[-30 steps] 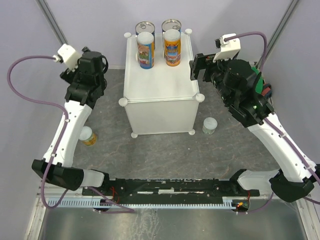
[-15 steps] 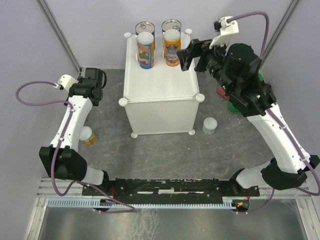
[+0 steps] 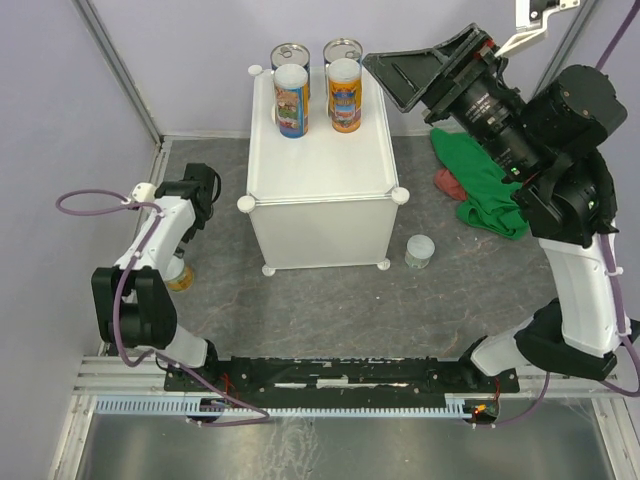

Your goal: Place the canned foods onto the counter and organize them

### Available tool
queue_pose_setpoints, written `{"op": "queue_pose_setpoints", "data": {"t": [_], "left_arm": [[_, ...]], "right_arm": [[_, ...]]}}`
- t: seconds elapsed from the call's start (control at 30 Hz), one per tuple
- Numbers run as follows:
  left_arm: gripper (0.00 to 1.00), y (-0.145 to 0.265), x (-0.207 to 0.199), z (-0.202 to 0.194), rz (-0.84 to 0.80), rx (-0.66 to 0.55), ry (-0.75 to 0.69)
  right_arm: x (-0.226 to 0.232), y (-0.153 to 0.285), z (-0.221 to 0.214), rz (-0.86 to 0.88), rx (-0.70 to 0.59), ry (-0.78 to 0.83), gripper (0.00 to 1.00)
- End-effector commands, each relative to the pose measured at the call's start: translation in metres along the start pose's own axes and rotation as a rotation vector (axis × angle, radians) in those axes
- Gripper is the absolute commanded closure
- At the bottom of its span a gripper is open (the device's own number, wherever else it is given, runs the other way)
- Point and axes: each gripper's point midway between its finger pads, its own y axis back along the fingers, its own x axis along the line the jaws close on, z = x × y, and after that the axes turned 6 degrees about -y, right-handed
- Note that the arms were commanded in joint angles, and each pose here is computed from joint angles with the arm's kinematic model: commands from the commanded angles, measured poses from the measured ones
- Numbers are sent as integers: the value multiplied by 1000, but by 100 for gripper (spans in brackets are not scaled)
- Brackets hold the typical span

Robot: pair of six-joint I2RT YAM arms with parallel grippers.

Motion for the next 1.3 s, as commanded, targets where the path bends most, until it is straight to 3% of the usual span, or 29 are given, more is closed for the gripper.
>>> {"op": "queue_pose_setpoints", "data": {"t": [0.0,0.63,1.27], "left_arm": [[1,-19,-5,6,43,-52,134],[1,-70,14,0,129,-33,167],[1,-80,-4,15,39,-68,102]], "right_arm": [[15,-9,-13,54,64,-147,1],[20,-23,-22,114,64,-252,1],[15,-37,-31,105,95,-230,1]]}}
